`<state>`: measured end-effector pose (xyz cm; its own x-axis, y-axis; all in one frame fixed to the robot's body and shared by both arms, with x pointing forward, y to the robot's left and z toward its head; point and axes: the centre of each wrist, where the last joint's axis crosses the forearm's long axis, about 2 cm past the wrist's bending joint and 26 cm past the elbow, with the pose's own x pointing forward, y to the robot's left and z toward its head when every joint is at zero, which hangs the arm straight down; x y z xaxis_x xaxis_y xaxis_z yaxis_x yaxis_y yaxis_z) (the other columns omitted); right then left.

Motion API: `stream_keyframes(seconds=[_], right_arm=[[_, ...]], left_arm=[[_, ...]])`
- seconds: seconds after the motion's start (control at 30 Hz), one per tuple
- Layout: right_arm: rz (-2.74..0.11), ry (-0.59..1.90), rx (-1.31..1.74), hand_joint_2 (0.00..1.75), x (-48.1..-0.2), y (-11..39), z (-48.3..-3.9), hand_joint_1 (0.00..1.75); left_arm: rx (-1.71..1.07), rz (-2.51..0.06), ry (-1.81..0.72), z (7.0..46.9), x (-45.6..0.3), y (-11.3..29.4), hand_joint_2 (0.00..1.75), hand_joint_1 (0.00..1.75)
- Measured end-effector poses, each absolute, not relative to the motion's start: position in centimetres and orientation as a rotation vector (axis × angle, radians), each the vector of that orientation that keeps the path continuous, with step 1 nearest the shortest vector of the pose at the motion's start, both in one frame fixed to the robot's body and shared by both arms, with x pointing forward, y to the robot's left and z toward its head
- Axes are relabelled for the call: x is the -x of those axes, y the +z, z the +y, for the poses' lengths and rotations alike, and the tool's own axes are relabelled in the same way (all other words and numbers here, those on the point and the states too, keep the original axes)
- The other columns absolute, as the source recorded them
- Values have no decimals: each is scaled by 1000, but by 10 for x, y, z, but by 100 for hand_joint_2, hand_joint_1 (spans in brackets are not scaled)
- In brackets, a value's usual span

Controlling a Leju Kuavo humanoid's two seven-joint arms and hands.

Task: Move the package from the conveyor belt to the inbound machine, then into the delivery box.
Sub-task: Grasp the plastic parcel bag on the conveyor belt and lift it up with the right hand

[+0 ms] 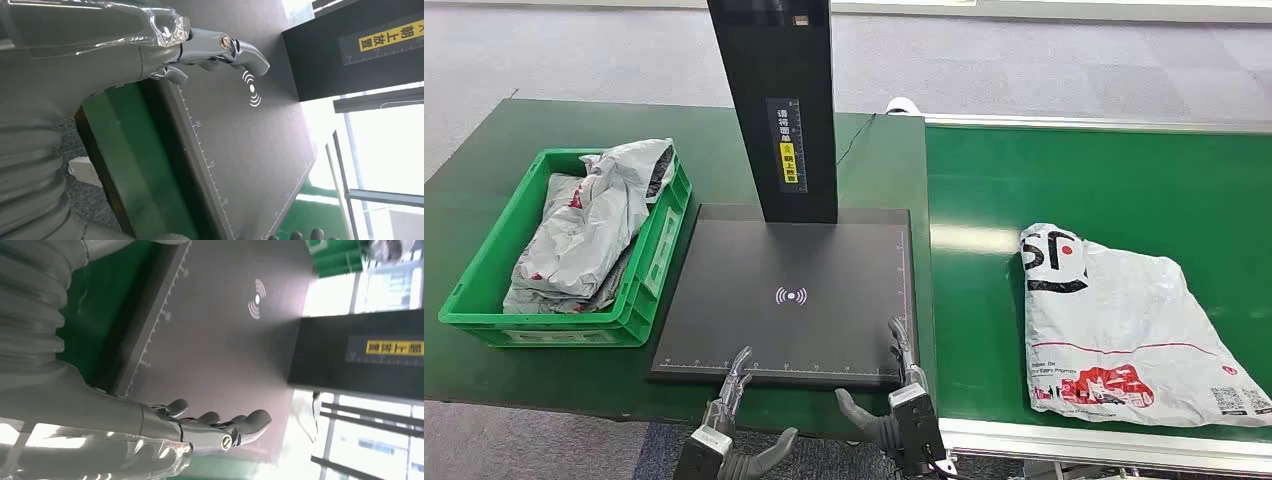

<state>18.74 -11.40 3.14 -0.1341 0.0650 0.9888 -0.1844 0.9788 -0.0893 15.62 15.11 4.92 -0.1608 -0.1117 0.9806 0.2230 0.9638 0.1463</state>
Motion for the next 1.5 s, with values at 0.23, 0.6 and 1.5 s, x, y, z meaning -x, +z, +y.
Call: stream_keyframes(seconds=[0.23,0.6,1.5], right_arm=[[-1761,391,315,175,-196,46,-132,0],[-1548,719,1136,175,-233,64,-221,0],[-614,749,1028,175,-319,41,-437,2]], left_arm=[[86,-1708,-301,151,-156,49,175,0],[119,-1732,-293,150,-161,49,175,0],[130,-1747,-250,153,-169,48,175,0]])
